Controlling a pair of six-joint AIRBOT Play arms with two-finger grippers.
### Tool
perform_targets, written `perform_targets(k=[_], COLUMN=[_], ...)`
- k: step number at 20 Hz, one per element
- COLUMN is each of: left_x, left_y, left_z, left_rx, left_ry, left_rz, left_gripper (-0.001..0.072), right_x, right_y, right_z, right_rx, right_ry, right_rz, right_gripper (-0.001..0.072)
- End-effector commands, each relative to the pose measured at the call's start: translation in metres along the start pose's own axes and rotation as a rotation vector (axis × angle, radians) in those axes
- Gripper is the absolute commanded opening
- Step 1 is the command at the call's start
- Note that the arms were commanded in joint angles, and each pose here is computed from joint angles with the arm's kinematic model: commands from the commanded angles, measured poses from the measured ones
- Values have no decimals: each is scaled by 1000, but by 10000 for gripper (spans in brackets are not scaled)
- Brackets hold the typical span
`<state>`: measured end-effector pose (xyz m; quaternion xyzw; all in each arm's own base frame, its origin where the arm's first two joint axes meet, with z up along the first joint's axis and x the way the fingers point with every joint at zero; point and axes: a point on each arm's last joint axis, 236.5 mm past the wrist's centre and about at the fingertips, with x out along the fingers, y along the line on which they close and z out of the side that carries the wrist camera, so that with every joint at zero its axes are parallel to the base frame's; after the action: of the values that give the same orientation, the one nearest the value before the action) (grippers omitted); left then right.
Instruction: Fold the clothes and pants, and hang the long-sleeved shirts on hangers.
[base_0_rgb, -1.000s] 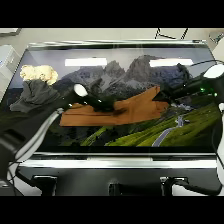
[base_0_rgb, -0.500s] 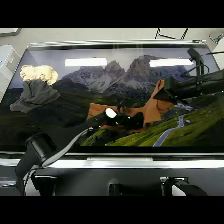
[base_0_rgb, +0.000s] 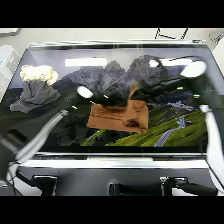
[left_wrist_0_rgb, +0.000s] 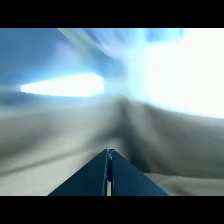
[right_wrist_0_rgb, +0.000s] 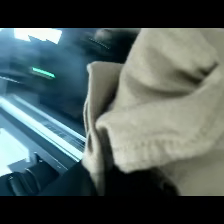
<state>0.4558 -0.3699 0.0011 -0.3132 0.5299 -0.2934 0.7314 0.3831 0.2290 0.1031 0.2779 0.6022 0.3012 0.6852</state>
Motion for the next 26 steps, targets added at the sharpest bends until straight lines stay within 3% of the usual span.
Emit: perform_targets(k=[1, 3, 4, 5, 6, 8, 11, 14, 16, 17, 19, 20, 26], left_x=[-138, -207, -233, -253, -267, -285, -292, -291, -290, -289, -289, -288, -282], left_y=[78, 84, 81, 75, 70, 59, 51, 52, 53, 52, 51, 49, 37], left_z=[51, 72, 79, 84, 87, 89, 86, 81, 76, 73, 71, 71, 66], left_rx=[101, 129, 140, 151, 162, 182, 217, 231, 227, 226, 229, 232, 249], left_ry=[-42, -134, -186, -229, -260, -300, -305, -281, -257, -245, -242, -242, -234], left_rz=[281, 358, 376, 385, 391, 391, 390, 394, 394, 394, 393, 391, 369], left_gripper=[16, 16, 16, 17, 17, 17, 17, 17, 18, 18, 18, 17, 18], right_x=[98, 154, 176, 193, 198, 181, 111, 24, -28, -36, -12, 8, 67], right_y=[13, 13, 15, 22, 31, 33, -7, -119, -203, -226, -237, -232, -202], right_z=[9, 4, 1, -1, 3, 17, 37, 23, -8, -26, -49, -52, -42], right_rx=[72, 166, 225, 264, 262, 264, 184, 179, 300, 383, 458, 439, 364], right_ry=[50, 90, 105, 116, 110, 78, 41, 70, 120, 143, 160, 145, 69], right_rz=[119, 178, 214, 272, 343, 383, 285, -95, -362, -390, -299, -220, 17], right_gripper=[40, 46, 190, 573, 702, 702, 702, 701, 688, 673, 668, 618, 585])
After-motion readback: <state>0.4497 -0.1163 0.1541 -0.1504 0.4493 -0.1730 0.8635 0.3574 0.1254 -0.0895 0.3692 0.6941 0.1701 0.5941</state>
